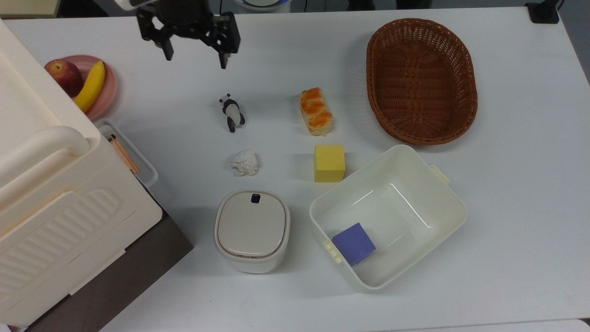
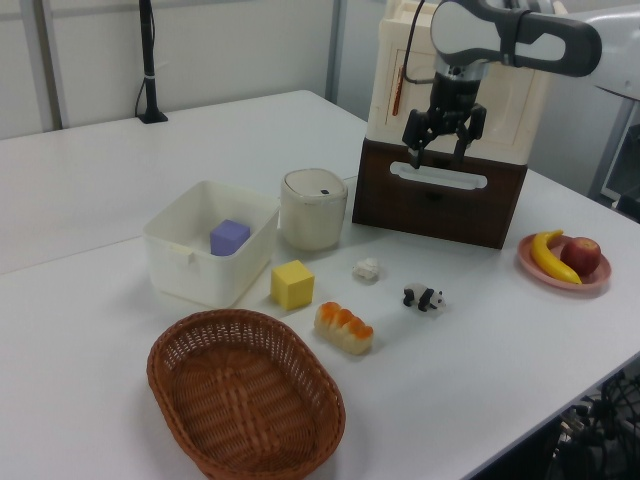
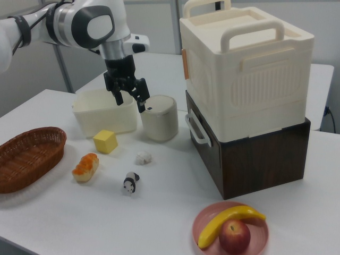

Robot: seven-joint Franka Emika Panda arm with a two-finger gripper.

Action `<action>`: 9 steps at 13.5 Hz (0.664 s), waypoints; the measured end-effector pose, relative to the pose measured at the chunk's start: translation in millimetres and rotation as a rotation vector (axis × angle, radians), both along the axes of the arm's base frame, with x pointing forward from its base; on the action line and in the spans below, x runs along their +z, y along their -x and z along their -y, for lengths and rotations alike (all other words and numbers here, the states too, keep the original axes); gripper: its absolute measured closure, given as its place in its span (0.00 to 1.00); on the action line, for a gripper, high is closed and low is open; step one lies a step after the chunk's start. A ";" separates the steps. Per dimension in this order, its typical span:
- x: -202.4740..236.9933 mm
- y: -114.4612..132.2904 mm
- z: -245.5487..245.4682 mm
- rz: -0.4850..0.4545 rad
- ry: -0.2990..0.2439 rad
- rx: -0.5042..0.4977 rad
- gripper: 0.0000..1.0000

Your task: Put the bread in the basket

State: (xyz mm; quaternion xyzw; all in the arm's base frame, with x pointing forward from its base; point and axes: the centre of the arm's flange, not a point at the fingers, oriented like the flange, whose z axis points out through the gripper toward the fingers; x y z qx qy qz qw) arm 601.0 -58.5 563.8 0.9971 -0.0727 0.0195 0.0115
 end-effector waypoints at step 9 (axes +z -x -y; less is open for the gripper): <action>-2.9 9.5 3.1 -0.058 -0.005 -0.008 0.00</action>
